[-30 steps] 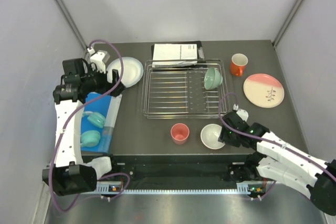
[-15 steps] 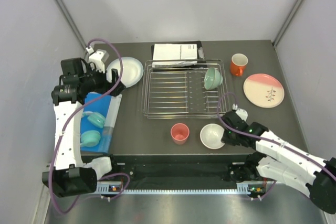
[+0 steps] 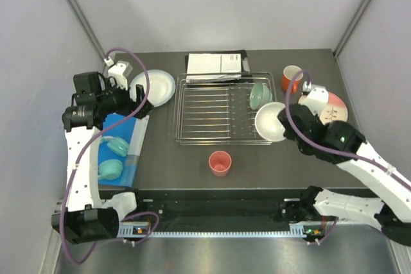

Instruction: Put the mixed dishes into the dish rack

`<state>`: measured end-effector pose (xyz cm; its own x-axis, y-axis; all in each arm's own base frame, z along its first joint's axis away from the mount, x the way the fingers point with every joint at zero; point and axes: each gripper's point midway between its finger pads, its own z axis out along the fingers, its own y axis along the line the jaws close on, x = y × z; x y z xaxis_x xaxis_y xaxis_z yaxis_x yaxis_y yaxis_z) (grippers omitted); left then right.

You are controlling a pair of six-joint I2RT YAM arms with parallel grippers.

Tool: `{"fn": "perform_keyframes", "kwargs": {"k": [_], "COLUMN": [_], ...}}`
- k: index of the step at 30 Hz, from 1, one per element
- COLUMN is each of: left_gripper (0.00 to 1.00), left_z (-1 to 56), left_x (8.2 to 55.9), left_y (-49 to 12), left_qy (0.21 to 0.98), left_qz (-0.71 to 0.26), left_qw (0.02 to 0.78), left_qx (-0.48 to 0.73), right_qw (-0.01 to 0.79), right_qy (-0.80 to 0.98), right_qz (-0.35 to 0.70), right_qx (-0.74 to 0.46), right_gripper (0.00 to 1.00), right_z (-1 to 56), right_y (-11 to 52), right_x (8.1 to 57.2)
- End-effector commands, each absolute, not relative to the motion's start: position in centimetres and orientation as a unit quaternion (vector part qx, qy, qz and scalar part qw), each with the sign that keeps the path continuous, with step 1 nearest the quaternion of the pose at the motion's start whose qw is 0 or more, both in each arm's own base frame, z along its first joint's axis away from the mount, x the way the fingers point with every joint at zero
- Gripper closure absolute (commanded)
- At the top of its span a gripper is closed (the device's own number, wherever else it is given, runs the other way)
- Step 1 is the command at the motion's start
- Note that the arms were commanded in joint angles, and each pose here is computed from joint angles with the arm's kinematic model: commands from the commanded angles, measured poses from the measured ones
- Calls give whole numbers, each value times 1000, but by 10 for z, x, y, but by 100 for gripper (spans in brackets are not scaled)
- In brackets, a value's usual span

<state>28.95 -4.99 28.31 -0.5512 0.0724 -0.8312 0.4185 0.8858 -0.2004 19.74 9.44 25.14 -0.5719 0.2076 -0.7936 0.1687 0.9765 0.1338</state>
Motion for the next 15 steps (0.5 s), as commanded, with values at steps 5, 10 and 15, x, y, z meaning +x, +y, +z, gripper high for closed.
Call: {"fn": "perform_keyframes", "kwargs": {"k": [5, 10, 15], "left_gripper": [5, 5, 5], "left_z": [294, 292, 288], "left_x": [285, 285, 285], "left_y": [-51, -49, -51], "left_qy": [849, 851, 851], "left_qz": [-189, -183, -190], "left_qw": [470, 468, 466], "left_qx": [152, 154, 151], "right_qw": [543, 526, 514], "right_qy": [784, 768, 761], "right_qz": [-294, -365, -396], "right_qx": [63, 19, -6], "right_gripper": [100, 100, 100], "right_z": [316, 292, 276], "right_y": [54, 67, 75], "right_x": [247, 263, 271]}}
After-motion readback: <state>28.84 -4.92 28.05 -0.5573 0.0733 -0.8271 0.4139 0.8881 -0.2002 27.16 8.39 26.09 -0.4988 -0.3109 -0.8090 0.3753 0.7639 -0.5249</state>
